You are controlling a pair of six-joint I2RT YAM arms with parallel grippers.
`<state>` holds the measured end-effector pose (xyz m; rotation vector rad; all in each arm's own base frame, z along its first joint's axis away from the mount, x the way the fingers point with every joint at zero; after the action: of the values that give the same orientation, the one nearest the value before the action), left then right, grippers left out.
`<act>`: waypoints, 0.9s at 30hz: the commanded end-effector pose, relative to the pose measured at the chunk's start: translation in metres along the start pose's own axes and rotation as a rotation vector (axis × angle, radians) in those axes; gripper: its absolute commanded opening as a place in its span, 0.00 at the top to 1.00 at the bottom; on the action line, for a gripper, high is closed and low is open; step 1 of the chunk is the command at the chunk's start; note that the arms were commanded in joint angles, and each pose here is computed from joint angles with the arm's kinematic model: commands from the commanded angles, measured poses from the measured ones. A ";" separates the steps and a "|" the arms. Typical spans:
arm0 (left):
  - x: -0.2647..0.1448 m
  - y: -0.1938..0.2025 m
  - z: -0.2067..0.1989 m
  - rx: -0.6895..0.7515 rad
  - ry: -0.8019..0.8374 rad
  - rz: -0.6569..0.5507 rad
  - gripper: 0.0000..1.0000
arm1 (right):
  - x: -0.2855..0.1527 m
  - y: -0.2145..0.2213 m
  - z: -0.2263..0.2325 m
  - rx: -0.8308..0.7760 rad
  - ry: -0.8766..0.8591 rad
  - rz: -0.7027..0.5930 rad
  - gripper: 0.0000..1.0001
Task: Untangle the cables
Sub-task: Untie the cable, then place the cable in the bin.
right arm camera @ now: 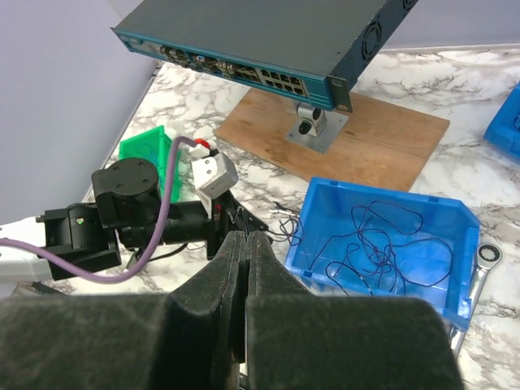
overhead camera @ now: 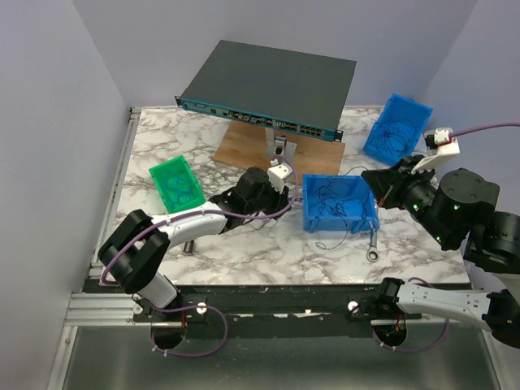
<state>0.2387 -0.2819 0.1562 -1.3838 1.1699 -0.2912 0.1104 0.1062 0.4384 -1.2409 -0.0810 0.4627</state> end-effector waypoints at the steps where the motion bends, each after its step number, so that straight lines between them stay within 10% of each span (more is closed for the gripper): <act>1: 0.001 0.001 -0.009 0.012 0.088 0.014 1.00 | 0.000 0.001 0.000 -0.015 -0.007 0.002 0.99; 7: -0.014 0.004 0.009 -0.040 -0.098 -0.002 1.00 | -0.002 -0.001 -0.013 0.017 0.111 -0.034 0.99; 16: -0.098 0.054 0.091 -0.524 -0.424 -0.170 1.00 | -0.066 -0.045 -0.076 0.221 0.352 -0.306 0.99; 27: -0.134 0.042 0.082 -0.440 -0.420 -0.230 1.00 | -0.033 -0.044 -0.044 0.100 0.291 -0.247 0.99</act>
<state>0.2252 -0.1216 0.1493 -1.8832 0.7362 0.1799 0.0804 0.0004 0.4817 -1.0016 -0.0098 0.0336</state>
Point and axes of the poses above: each gripper's point midway between its finger pads, its own x axis out along the fingers, its own z axis along the line the jaws close on, y = z × x, the point moved 8 cm from there along -x, back along the fingers, and after that the axes turned 2 degrees about x, right-handed, at the moved point
